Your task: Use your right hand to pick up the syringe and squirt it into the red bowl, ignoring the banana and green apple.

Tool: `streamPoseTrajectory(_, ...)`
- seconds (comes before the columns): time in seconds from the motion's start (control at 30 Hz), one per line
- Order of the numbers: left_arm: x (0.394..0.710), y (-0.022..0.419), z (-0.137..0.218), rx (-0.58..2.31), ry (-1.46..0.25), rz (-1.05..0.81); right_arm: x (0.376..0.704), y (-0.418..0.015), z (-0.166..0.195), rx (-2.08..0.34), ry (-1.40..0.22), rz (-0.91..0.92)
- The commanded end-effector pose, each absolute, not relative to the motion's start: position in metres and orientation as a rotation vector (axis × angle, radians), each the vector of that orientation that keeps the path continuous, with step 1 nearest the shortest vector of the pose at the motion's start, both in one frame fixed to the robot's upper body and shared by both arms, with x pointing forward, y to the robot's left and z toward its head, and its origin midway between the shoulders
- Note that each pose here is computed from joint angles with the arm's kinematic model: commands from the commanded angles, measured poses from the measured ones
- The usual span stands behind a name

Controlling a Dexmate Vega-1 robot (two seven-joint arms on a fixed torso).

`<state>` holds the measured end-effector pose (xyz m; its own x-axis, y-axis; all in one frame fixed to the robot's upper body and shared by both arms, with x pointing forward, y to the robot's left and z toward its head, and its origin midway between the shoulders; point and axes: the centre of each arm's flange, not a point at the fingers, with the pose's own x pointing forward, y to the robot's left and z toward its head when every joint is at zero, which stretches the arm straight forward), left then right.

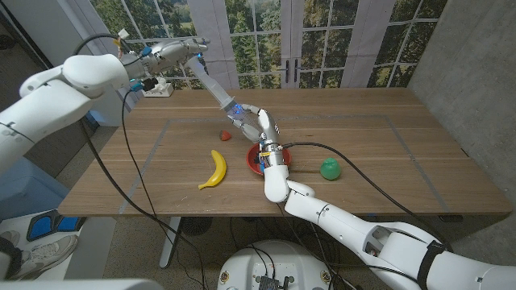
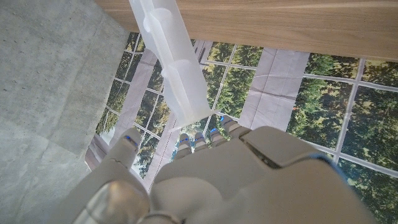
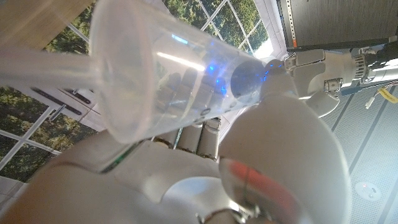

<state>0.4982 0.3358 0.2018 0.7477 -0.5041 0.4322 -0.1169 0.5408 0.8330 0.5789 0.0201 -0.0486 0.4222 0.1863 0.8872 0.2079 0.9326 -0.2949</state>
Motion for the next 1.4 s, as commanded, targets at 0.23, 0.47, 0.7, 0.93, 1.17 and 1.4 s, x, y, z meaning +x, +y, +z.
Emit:
streamPoseTrajectory(0.23, 0.488, 0.311, 0.188, 1.114, -0.785, -0.121, 0.577, 0.026, -0.044, -0.368, -1.146, 0.002)
streamPoseTrajectory(0.47, 0.493, 0.309, 0.183, 1.098, -0.801, -0.139, 0.576, 0.025, -0.043, -0.354, -1.146, 0.003)
streamPoseTrajectory(0.7, 0.503, 0.309, 0.176, 1.027, -0.822, -0.218, 0.574, 0.024, -0.042, -0.351, -1.154, 0.001)
streamPoseTrajectory(0.93, 0.514, 0.308, 0.172, 0.921, -0.854, -0.341, 0.573, 0.023, -0.042, -0.323, -1.155, 0.001)
streamPoseTrajectory(1.17, 0.524, 0.307, 0.171, 0.79, -0.873, -0.508, 0.57, 0.021, -0.042, -0.302, -1.159, -0.001)
streamPoseTrajectory(1.4, 0.524, 0.299, 0.175, 0.828, -0.832, -0.571, 0.568, 0.023, -0.044, -0.294, -1.145, 0.023)
